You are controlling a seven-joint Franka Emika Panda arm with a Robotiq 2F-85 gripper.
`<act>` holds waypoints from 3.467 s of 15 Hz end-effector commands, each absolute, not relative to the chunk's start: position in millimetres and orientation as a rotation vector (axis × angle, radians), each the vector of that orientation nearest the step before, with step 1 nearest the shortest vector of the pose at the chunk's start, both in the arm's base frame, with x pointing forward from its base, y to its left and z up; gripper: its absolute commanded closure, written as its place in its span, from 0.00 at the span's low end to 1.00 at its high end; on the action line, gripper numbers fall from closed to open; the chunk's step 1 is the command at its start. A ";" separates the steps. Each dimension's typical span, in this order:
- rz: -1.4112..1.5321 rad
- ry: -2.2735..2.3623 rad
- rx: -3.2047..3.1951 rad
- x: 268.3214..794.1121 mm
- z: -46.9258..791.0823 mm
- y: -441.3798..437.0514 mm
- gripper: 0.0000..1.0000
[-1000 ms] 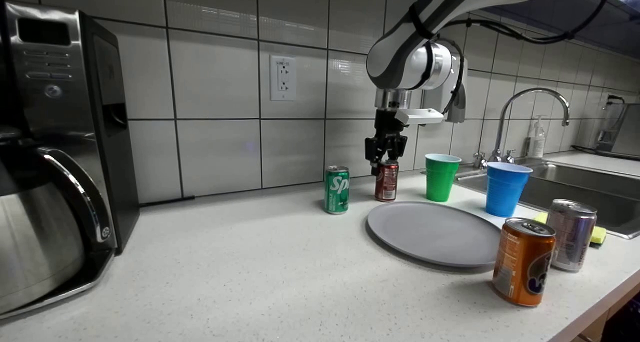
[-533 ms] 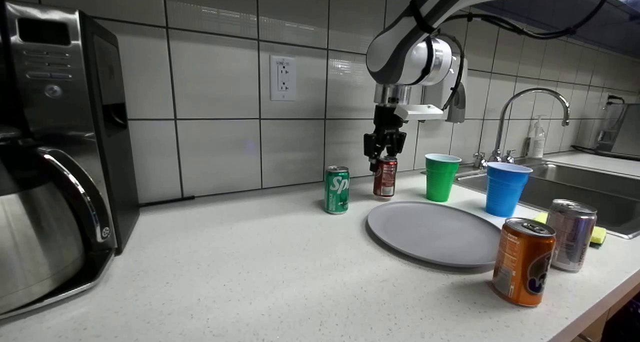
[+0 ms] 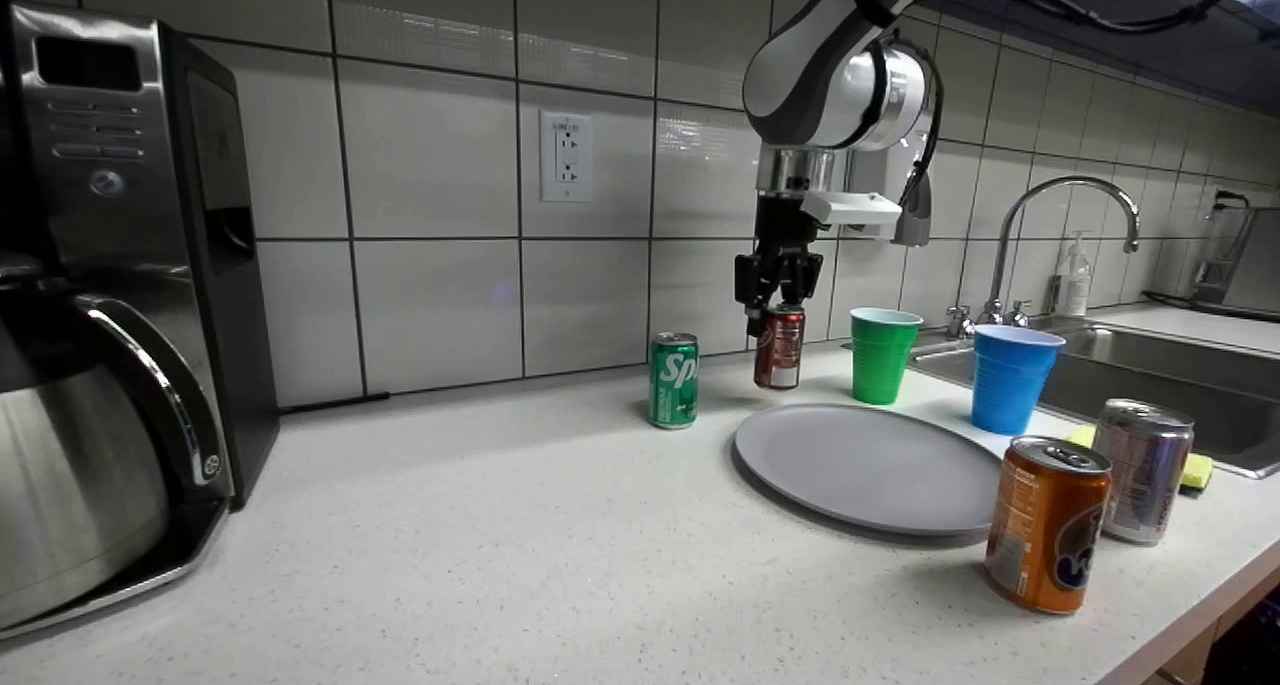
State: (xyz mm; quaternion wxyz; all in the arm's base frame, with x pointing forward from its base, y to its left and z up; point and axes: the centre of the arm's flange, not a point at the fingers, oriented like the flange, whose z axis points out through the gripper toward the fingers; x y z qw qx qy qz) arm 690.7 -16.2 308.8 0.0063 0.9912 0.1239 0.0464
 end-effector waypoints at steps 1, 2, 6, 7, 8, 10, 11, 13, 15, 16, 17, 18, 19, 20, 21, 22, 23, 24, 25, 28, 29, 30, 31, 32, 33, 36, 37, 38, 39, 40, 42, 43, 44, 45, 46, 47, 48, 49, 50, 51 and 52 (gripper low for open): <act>0.161 0.361 3.112 649.3 328.1 -10.9 0.63; 0.157 0.360 3.115 643.5 329.1 -10.9 0.63; 0.129 0.341 3.119 623.4 326.5 -14.6 0.63; 0.118 0.331 3.122 619.6 324.1 -16.9 0.63; 0.107 0.320 3.120 616.9 320.9 -18.9 0.63; 0.090 0.299 3.122 613.6 315.7 -23.0 0.63; 0.082 0.290 3.125 612.4 313.5 -24.8 0.63; 0.068 0.274 3.125 612.4 308.9 -28.5 0.63; 0.061 0.266 3.128 611.5 306.5 -30.7 0.63; 0.057 0.266 3.128 611.0 305.4 -31.1 0.63; 0.053 0.265 3.127 610.6 304.5 -31.6 0.63; 0.049 0.265 3.128 610.0 303.7 -31.9 0.63; 0.045 0.267 3.127 609.4 302.5 -32.3 0.63; 0.040 0.266 3.127 609.0 301.5 -32.4 0.63; 0.034 0.263 3.127 608.1 300.4 -32.6 0.30; 0.033 0.263 3.126 607.2 300.1 -32.7 0.12; 0.033 0.263 3.125 607.0 300.2 -32.8 0.05; 0.037 0.262 3.126 607.1 301.8 -33.3 0.01; 0.043 0.260 3.126 606.9 303.6 -33.6 0.00; 0.075 0.266 3.126 605.2 314.3 -33.9 0.00; 0.087 0.272 3.123 605.4 318.6 -33.3 0.00; 0.097 0.282 3.121 606.0 323.1 -32.1 0.00; 0.106 0.288 3.120 606.5 327.0 -31.0 0.00; 0.113 0.297 3.116 607.3 330.4 -29.0 0.00; 0.121 0.305 3.115 607.6 333.9 -26.7 0.00; 0.140 0.335 3.111 608.1 340.6 -17.1 0.00; 0.144 0.344 3.110 608.4 342.2 -13.6 0.00; 0.147 0.358 3.108 608.8 343.6 -8.8 0.00; 0.151 0.370 3.106 609.4 344.8 -3.9 0.00; 0.154 0.384 3.105 610.2 345.8 1.6 0.00; 0.154 0.411 3.107 612.1 347.2 12.5 0.00; 0.154 0.425 3.108 612.4 347.0 17.6 0.00; 0.154 0.441 3.106 613.6 346.6 24.3 0.00; 0.152 0.458 3.106 614.1 345.8 30.7 0.00; 0.151 0.478 3.103 614.8 344.9 37.8 0.00; 0.152 0.494 3.101 615.2 344.6 43.7 0.00; 0.152 0.512 3.100 616.5 344.3 50.6 0.00; 0.152 0.529 3.098 617.4 344.0 56.6 0.00; 0.152 0.546 3.096 618.3 343.6 62.8 0.00; 0.151 0.561 3.095 619.0 343.3 68.1 0.00; 0.149 0.575 3.093 620.1 342.2 72.7 0.00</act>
